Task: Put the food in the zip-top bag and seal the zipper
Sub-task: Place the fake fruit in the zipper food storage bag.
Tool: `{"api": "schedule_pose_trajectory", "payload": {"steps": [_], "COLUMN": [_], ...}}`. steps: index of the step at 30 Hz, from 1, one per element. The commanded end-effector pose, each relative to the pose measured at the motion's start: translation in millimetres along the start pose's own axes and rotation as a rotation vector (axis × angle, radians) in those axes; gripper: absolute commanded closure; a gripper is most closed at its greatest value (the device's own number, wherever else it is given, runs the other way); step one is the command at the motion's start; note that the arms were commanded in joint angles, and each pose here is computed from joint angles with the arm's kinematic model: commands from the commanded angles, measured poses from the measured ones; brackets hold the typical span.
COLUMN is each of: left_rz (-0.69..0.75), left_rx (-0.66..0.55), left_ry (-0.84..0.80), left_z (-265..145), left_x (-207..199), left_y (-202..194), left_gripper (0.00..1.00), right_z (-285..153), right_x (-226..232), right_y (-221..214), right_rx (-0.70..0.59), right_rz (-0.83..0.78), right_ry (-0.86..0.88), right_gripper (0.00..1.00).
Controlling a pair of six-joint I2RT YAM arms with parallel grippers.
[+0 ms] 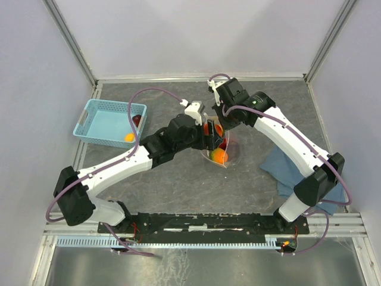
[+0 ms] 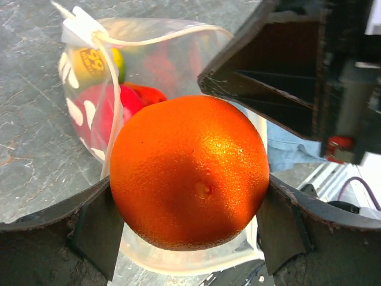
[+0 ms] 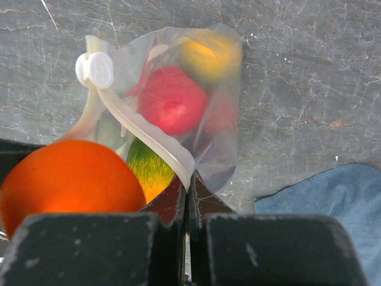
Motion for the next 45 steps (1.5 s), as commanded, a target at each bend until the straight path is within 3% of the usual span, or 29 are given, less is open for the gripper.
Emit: {"api": "schedule_pose_trajectory", "payload": {"steps": [1, 21, 34, 39, 45], "left_rz": [0.012, -0.020, -0.056, -0.071, -0.061], "left_rx": [-0.037, -0.012, -0.045, -0.037, 0.012], "left_ry": [0.089, 0.169, 0.119, 0.203, 0.304], "left_z": [6.2, 14.7, -32.8, -50.4, -41.5], "left_x": [3.3, 7.8, 0.7, 15.3, 33.5], "left_y": [15.9, 16.6, 27.3, 19.2, -1.4], "left_gripper": [0.36, 0.06, 0.06, 0.10, 0.19], "right_z": [-5.3, -1.5, -0.9, -1.2, -2.4], "right_x": [8.7, 9.3, 8.9, 8.5, 8.7], "right_y": [18.8, 17.3, 17.5, 17.6, 17.0], "right_rx": [-0.076, -0.071, -0.071, -0.072, -0.075], "right_rz": [0.014, 0.014, 0.015, 0.015, 0.018], "right_ry": [0.040, 0.043, 0.037, 0.034, 0.037], "right_gripper": [0.98, 0.95, 0.95, 0.95, 0.95]}}
Point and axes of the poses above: each gripper's point midway between its finger pads, its own z axis out along the fingers, its own x axis along the line the jaws close on, y = z × x, the point moved 6 cm from there along -z, back along the fingers, and after that the axes turned 6 degrees about z, right-handed, at the moved point
